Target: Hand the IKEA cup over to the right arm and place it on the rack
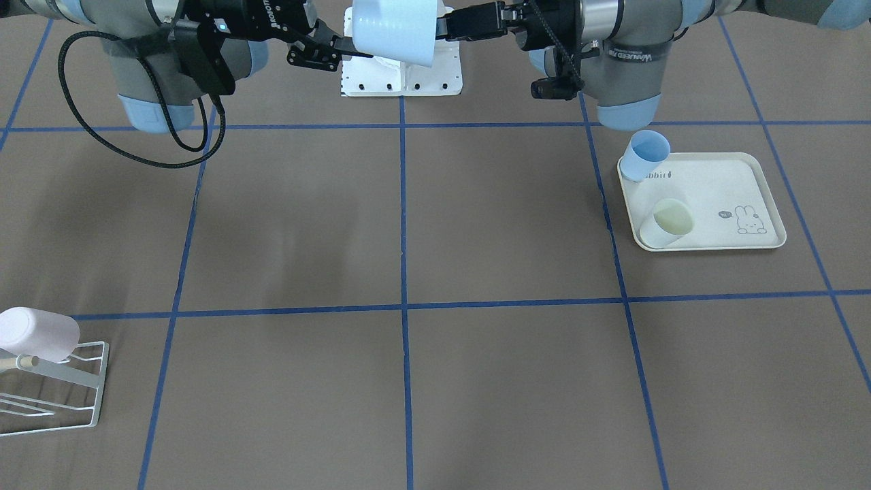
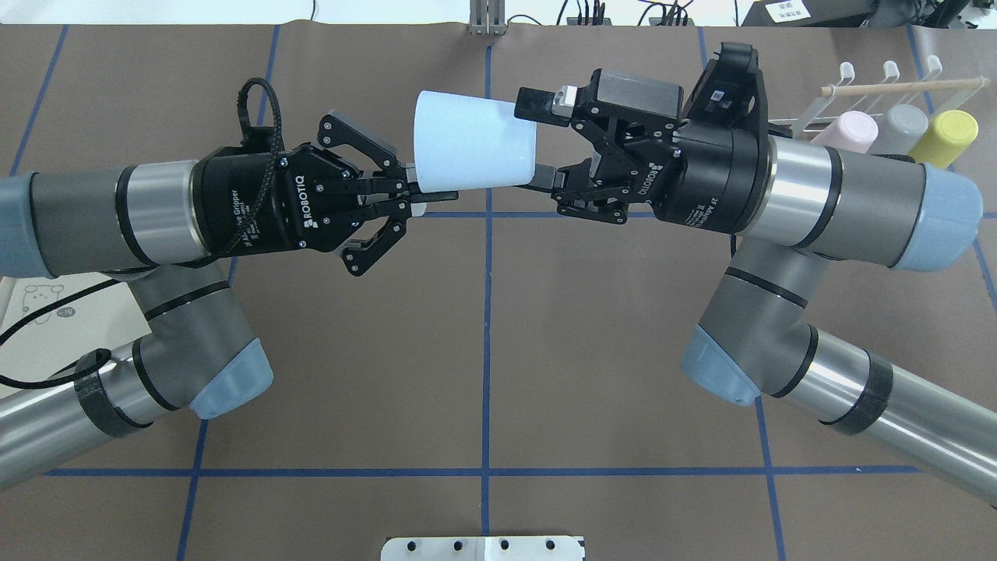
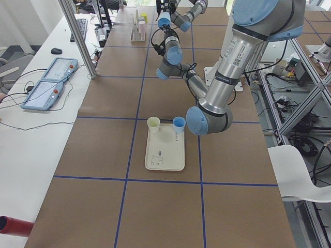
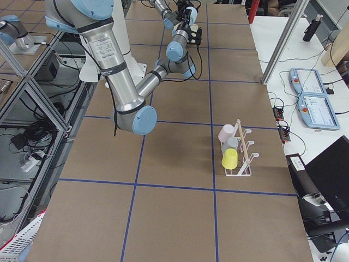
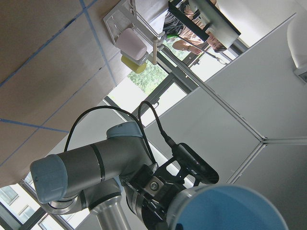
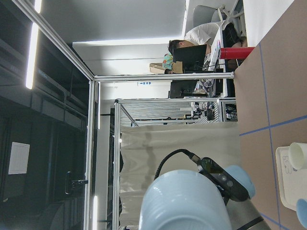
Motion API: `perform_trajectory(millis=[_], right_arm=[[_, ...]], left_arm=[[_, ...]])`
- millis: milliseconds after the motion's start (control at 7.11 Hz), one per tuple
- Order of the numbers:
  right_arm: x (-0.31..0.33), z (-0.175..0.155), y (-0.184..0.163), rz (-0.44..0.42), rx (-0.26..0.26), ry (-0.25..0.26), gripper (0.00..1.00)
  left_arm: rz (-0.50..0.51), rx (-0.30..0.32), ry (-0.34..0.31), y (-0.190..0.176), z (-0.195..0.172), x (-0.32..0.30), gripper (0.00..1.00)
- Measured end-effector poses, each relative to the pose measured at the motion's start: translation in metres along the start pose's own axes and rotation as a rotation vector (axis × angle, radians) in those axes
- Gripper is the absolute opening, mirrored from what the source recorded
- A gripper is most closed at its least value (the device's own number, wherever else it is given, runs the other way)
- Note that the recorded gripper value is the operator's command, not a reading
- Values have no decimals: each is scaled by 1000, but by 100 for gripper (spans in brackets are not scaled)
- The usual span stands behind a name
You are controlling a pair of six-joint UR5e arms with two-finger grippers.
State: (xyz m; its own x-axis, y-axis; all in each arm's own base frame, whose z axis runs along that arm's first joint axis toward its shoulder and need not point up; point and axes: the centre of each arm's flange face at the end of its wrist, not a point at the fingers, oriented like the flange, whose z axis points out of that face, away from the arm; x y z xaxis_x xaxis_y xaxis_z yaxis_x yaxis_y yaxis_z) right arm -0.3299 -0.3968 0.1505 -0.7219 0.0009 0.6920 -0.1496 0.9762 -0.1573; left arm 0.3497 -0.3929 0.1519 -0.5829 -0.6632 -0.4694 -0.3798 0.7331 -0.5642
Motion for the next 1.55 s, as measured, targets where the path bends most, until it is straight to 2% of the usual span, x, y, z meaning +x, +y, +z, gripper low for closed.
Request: perform_trajectory(millis=[422,703,984,1125,1266,1547], right_arm=[[5,4,2,9,3,19,88],[6,4,2,10,4,22,66],[6,4,2,8,4,23,52],[5,3,2,7,4,22,45],[5,3,1,6,5,21,44],[4,3,1,5,3,19,44]], left_arm=[[6,0,-1,0,-1,0,0],[5,-1,-3,0,0,-2,0],[5,-3,-7,0,0,-4,0],[23,-4,-9,0,0,-4,34],[50,-6,-12,1,0,-5,99],[65,-5,-12,2,-3,-5,100]])
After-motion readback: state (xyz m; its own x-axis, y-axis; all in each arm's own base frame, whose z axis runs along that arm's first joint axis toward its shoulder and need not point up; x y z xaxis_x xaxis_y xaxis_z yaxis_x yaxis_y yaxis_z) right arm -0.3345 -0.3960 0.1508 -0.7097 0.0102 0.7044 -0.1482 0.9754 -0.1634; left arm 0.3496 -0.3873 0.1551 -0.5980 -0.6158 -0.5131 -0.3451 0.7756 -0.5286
